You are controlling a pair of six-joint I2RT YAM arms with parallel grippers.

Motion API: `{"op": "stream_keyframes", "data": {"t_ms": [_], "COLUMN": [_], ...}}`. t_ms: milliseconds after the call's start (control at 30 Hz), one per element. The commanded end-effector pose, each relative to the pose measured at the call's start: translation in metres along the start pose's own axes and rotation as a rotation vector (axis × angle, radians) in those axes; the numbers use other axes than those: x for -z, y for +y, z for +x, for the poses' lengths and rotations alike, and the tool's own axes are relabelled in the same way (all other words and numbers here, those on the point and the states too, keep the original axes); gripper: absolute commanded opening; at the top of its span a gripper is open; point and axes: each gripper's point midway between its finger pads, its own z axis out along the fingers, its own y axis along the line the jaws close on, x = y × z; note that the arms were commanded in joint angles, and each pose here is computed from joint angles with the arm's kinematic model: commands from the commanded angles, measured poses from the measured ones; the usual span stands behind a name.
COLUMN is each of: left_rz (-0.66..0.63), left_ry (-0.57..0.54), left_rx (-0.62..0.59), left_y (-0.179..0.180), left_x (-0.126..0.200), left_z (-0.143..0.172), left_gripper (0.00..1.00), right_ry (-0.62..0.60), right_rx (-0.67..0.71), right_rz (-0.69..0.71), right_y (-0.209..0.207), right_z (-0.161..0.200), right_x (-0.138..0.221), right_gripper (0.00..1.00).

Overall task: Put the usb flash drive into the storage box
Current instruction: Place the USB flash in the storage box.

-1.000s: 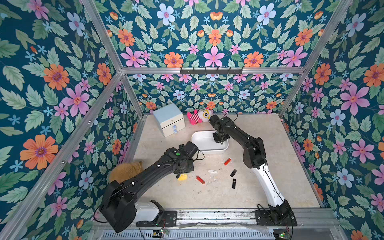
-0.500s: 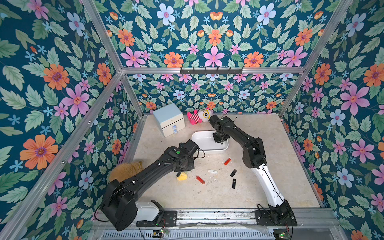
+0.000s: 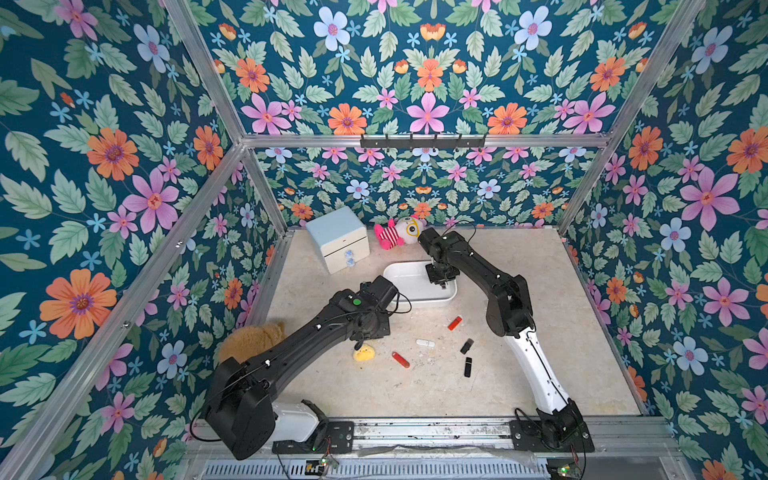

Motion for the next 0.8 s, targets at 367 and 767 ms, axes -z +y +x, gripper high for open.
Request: {"op": "stream_keyframes", "data": {"t_ms": [367, 767], "left_rz": [0.013, 0.027], "left_ry": [-0.052, -0.021], "left_rx": [-0.155, -0.203], "left_y": [-0.052, -0.085], "left_x": [0.000, -0.064], "left_z": [-0.087, -0.148], "left_gripper": [0.00, 0.00], "right_ry": [-0.187, -0.127], "right_rx": [-0.196, -0.351], "right_rz": [0.039, 0.063], "right_y": [-0.068, -0.124], "right_z": [0.003, 0.087], "right_x": [0.134, 0.136], "right_gripper": [0.34, 0.40]}}
